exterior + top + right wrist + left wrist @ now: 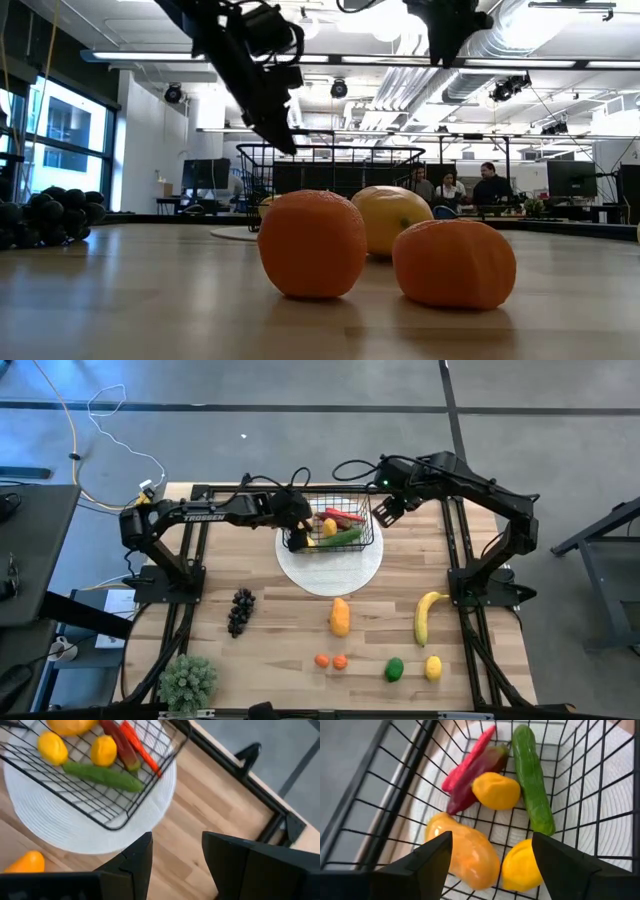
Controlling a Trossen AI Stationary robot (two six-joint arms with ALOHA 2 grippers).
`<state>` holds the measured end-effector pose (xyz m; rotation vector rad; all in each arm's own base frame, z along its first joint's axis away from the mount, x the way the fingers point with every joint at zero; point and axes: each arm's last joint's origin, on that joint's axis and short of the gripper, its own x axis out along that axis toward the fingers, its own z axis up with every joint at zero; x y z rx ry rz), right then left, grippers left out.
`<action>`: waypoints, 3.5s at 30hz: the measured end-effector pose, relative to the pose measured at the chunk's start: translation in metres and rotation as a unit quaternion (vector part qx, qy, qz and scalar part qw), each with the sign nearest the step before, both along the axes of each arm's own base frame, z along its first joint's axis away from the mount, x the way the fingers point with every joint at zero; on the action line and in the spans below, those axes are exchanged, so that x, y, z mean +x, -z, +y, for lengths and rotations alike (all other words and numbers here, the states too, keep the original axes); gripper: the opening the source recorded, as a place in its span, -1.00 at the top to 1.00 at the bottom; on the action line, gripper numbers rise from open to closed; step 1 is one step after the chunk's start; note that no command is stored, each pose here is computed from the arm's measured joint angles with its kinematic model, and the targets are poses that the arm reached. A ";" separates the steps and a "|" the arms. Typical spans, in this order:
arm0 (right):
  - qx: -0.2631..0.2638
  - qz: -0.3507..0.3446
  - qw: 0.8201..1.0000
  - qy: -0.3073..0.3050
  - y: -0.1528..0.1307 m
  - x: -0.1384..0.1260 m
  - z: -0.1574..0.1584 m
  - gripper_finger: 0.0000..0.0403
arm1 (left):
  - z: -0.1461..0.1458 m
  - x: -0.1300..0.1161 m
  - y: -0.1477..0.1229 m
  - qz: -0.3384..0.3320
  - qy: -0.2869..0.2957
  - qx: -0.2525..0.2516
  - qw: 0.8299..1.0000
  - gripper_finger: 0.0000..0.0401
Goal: Build produce basket
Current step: Put the green lemon into the black basket
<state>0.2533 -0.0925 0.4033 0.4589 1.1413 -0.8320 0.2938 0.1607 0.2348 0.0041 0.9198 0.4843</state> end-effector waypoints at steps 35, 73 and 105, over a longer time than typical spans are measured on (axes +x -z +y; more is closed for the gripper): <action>0.191 -0.098 0.965 0.151 0.003 0.007 0.174 -0.05 | -0.027 -0.062 -0.126 -0.046 0.005 0.180 0.983 -0.28; 0.179 0.070 0.900 0.392 0.141 0.043 0.336 -0.28 | -0.046 -0.056 -0.121 -0.041 0.072 0.137 0.987 -0.28; 0.117 0.181 0.876 0.432 0.243 0.063 0.358 -0.28 | -0.054 -0.052 -0.121 -0.038 0.082 0.144 0.986 -0.28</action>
